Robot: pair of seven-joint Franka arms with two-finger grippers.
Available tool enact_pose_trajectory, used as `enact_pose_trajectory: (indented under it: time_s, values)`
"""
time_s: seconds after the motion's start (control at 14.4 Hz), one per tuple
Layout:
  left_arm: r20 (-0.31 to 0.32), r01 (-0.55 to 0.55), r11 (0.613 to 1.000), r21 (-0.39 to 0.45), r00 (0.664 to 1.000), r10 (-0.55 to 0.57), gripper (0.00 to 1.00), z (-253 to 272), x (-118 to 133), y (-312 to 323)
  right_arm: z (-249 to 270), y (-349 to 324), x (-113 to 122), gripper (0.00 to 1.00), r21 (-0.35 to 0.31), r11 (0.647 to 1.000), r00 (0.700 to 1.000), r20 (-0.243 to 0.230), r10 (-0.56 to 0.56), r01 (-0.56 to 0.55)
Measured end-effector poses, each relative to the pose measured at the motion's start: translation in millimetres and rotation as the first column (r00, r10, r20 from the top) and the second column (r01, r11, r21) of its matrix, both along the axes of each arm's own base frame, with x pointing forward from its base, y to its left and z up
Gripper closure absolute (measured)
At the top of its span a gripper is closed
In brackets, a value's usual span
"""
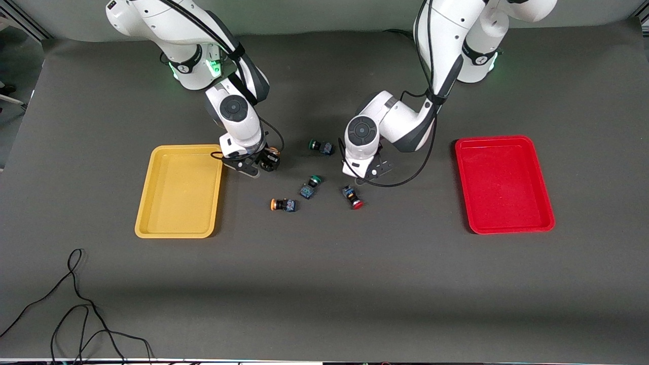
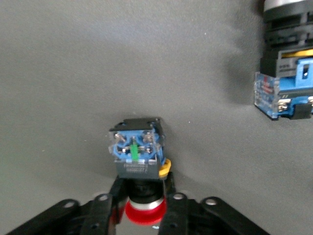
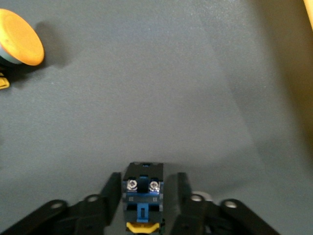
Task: Place red and yellow buttons in trays
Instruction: 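Carry the yellow button to the yellow tray while the left gripper carries red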
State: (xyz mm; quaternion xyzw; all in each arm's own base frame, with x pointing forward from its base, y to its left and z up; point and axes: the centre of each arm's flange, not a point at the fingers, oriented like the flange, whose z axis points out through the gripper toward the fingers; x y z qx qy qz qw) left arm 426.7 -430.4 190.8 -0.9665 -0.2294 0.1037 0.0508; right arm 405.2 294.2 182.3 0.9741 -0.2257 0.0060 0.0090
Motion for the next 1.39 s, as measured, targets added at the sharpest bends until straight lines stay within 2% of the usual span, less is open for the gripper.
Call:
enact_pose_trajectory:
  time_s: [0.07,0.14,0.35,0.56,0.7,0.84,0.98,1.18,1.39]
  values:
    - [-0.012,0.000,1.000,0.010,1.000,0.000,0.67,8,2,0,1,1,1,0.63,0.002,1.000,1.000,0.002,0.000,0.000]
    - [-0.029,0.005,1.000,0.025,1.000,-0.004,0.67,19,6,3,2,1,2,0.67,0.001,1.000,1.000,0.002,0.000,0.000]
    - [-0.113,0.078,0.995,0.054,0.991,-0.072,0.67,81,31,44,20,8,14,0.67,-0.031,1.000,0.999,-0.043,-0.001,0.000]
    - [-0.183,0.191,0.977,0.090,0.968,-0.172,0.67,149,68,145,91,4,50,0.67,-0.070,0.996,0.992,-0.114,0.051,-0.059]
    - [-0.216,0.256,0.964,0.078,0.948,-0.234,0.67,174,89,222,147,-27,80,0.67,-0.056,0.988,0.983,-0.128,0.133,-0.141]
    - [-0.243,0.300,0.953,0.050,0.929,-0.280,0.67,173,100,298,187,-80,107,0.67,-0.026,0.970,0.965,-0.117,0.236,-0.240]
    - [-0.249,0.304,0.952,0.028,0.925,-0.287,0.67,147,98,348,203,-145,128,0.67,-0.005,0.943,0.938,-0.098,0.331,-0.333]
    - [-0.240,0.313,0.950,0.005,0.922,-0.302,0.67,88,69,364,208,-249,150,0.67,-0.009,0.906,0.904,-0.070,0.421,-0.423]
    - [-0.203,0.329,0.944,-0.008,0.924,-0.324,0.67,47,41,364,197,-311,156,0.67,-0.046,0.900,0.901,-0.051,0.430,-0.433]
